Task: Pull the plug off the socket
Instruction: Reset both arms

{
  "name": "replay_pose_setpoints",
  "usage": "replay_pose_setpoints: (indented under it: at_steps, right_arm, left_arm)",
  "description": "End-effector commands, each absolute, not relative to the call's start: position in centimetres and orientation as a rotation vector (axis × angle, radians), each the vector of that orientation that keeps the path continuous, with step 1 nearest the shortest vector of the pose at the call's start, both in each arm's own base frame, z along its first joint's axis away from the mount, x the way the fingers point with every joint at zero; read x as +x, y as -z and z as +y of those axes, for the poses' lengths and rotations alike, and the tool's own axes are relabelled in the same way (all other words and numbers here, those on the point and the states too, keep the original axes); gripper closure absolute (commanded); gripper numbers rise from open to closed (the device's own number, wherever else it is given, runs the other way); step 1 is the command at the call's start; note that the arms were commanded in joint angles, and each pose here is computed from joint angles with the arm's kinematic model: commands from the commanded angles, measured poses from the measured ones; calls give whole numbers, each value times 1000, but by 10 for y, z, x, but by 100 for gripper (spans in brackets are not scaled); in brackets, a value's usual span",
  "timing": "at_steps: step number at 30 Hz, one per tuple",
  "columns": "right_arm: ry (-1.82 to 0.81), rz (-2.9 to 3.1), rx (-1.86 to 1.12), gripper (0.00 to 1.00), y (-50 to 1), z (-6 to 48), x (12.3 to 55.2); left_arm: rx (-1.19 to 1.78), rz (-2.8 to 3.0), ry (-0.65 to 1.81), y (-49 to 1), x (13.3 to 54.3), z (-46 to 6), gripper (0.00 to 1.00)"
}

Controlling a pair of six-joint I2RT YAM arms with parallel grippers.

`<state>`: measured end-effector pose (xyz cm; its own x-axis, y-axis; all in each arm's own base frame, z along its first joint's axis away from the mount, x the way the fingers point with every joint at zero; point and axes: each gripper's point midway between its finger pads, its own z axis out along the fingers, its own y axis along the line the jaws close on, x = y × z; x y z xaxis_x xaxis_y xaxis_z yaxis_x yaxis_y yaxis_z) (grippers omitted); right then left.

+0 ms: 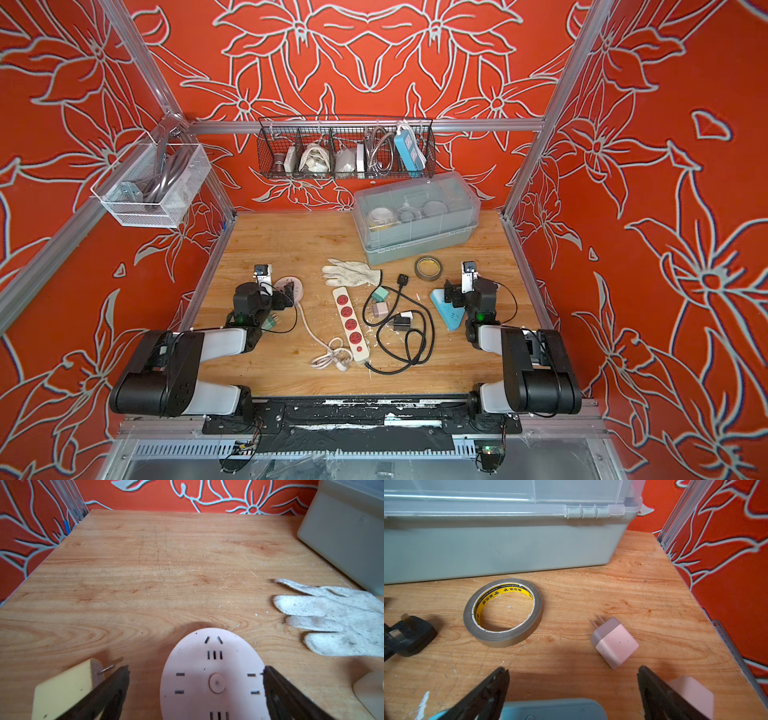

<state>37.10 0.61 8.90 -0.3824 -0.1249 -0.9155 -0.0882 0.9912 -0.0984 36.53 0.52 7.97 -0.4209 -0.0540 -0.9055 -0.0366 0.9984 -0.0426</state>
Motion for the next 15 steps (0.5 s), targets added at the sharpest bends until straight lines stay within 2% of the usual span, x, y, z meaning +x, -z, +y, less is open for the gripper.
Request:
replay_pose_setpoints:
  at_steps: [1,15]
  right_arm:
    - [48,1944,-134,0,-94,4,373]
    - [50,1947,-134,0,-94,4,372]
  left_arm:
    - [-74,1983,26,-85,367,6,2]
    - [-74,1982,26,-85,367,6,2]
